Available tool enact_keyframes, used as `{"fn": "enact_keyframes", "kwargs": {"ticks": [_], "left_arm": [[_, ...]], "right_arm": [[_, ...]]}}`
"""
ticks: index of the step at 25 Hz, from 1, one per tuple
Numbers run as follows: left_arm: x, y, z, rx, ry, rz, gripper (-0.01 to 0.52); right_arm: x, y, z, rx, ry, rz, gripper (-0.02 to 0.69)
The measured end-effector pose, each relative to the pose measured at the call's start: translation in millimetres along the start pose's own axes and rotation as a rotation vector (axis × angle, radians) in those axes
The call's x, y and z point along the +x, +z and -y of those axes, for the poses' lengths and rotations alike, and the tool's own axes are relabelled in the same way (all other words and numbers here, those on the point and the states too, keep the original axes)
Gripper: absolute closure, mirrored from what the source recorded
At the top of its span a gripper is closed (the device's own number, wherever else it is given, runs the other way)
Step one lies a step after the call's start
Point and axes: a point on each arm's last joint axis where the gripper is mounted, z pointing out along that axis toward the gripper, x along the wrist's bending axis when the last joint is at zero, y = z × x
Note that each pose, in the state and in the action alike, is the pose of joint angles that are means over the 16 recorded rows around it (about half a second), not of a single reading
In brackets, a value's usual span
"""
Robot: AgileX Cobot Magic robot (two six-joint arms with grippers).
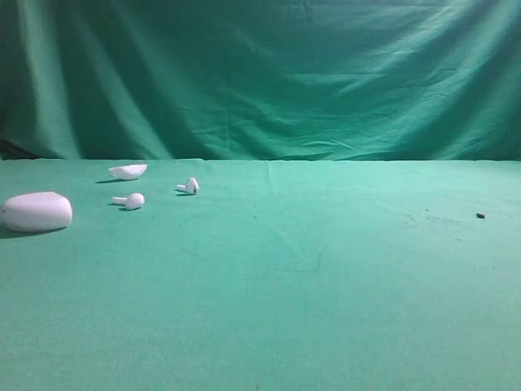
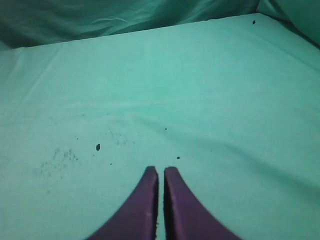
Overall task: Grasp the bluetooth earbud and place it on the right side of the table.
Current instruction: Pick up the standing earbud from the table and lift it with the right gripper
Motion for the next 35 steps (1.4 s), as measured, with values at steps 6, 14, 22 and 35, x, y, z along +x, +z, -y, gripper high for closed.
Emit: {"fn": "enact_keyframes", "kwargs": {"ticks": [6,14,22,35], "left_arm": [[0.0,0.0,0.0,0.000,0.000,0.000,0.514],[0.0,0.0,0.0,0.000,0.000,0.000,0.514],[0.0,0.0,0.0,0.000,0.000,0.000,0.514],[0.0,0.0,0.0,0.000,0.000,0.000,0.514]], "right_arm": [[0.0,0.0,0.0,0.000,0.000,0.000,0.665],[0.1,0.0,-0.7,-0.008,-0.001,-0.001,0.665],[3.1,-1.7,-17.8,-0.200,0.000,-0.034,0.665],[7.0,-15.7,-89.4,-0.318,0.019,-0.051,0.665]]}}
